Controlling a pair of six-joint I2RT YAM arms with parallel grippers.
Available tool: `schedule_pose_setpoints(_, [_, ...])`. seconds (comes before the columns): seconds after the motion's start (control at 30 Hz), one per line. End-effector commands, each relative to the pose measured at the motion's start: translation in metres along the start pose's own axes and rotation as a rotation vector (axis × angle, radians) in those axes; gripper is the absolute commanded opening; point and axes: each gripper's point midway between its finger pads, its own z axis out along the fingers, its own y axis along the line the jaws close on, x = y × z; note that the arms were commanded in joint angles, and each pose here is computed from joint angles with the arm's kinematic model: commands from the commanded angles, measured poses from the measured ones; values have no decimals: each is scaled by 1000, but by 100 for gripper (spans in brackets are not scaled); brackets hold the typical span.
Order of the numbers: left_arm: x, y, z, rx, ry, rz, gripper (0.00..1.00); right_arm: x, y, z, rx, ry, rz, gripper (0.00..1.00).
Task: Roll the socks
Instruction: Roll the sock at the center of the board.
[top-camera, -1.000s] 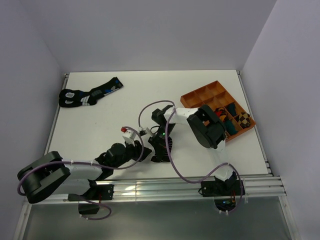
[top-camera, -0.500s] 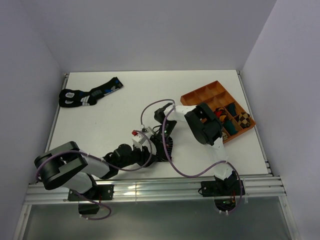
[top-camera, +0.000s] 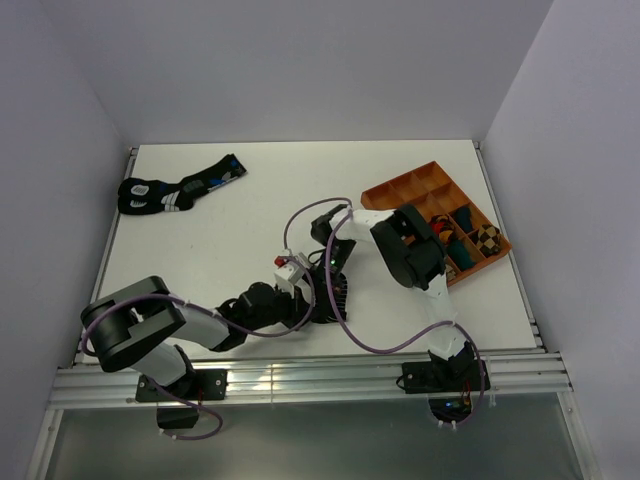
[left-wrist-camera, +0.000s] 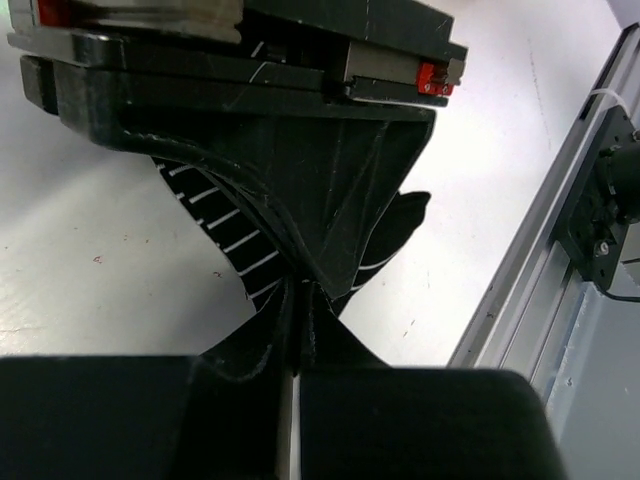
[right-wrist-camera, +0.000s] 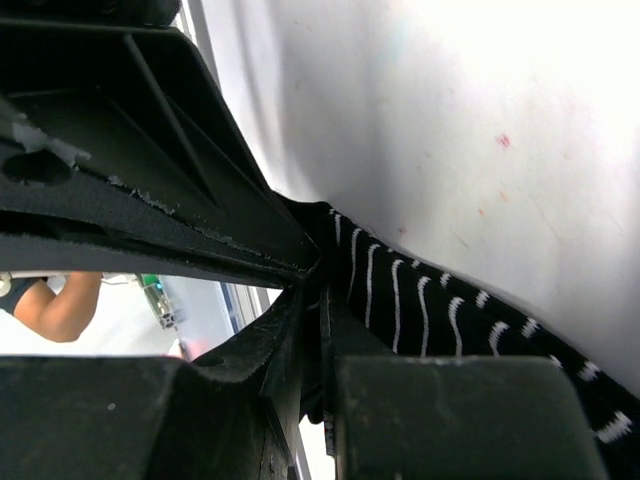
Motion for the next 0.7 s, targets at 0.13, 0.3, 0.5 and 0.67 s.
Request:
schedule_pose_setpoints(0.13, [6, -15, 16, 20, 76, 13, 0, -14, -4, -11, 75, -48, -37, 30])
schedule_pose_setpoints(0.3, [17, -11, 21, -20, 144, -4, 0, -19, -4, -22, 169, -75, -72, 47])
schedule_pose_setpoints(0.5, [20, -9, 21, -66, 161, -17, 0, -26, -5, -38, 262, -116, -89, 54])
schedule_pose_setpoints(0.67, [24, -5, 23, -99, 178, -34, 0, -29, -19, -56, 346, -174, -37, 54])
